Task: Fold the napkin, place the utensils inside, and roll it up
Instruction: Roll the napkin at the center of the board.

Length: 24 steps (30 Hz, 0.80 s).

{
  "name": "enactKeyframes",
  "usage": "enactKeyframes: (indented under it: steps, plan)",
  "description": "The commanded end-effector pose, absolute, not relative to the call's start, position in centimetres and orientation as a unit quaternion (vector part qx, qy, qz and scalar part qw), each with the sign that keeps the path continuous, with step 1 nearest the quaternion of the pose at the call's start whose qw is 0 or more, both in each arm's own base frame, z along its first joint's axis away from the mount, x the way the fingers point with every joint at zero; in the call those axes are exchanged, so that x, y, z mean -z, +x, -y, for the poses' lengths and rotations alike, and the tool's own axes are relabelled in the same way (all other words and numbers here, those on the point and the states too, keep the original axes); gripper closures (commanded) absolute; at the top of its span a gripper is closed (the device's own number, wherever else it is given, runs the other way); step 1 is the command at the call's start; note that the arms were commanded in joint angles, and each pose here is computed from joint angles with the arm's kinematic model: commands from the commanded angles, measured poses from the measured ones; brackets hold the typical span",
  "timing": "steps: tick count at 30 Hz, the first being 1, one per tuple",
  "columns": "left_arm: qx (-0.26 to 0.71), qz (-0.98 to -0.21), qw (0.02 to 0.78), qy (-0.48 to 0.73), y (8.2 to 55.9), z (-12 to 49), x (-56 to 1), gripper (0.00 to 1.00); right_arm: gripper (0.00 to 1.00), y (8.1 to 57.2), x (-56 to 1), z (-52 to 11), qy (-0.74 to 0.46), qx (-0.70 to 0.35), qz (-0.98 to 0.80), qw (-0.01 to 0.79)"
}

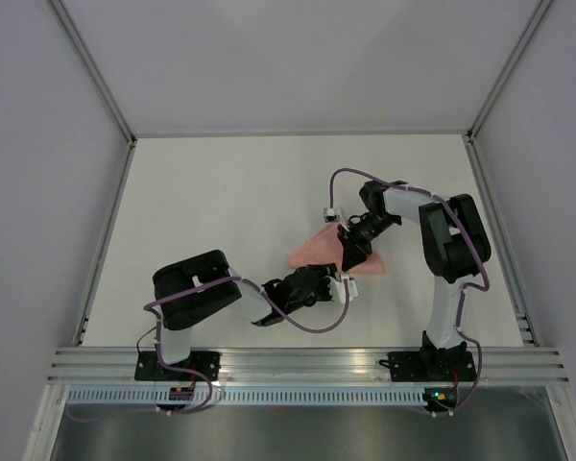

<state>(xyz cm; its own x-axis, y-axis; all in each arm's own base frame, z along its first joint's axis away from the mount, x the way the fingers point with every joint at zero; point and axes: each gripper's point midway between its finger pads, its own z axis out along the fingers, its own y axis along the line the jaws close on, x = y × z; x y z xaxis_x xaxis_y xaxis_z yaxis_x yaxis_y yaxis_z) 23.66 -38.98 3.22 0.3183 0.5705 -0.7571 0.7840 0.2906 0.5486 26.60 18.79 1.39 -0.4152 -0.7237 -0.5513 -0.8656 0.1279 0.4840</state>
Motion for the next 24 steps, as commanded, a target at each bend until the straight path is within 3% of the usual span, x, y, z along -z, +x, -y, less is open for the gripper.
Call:
enactKeyframes:
  steps: [1, 13, 16, 20, 24]
  plan:
    - [0.049, -0.54, 0.57, 0.618, 24.5, 39.8, -3.4, 0.44, 0.94, 24.3, 2.7, -15.9, -0.551, -0.352, -0.756, 0.01]
    - [0.041, -0.55, 0.494, 0.672, 23.3, 39.2, 1.3, 0.48, 0.95, 24.5, 2.7, -15.8, -0.545, -0.362, -0.757, -0.004]
    - [0.057, -0.562, 0.465, 0.682, 22.5, 39.0, 2.4, 0.56, 0.95, 24.6, 2.6, -15.7, -0.543, -0.361, -0.758, -0.002]
    - [0.08, -0.585, 0.433, 0.681, 21.5, 38.9, 3.5, 0.83, 0.95, 24.8, 2.5, -15.8, -0.543, -0.364, -0.757, 0.003]
    - [0.106, -0.619, 0.399, 0.668, 20.4, 38.7, 4.4, 0.96, 0.89, 25.1, 2.6, -15.8, -0.541, -0.362, -0.759, 0.01]
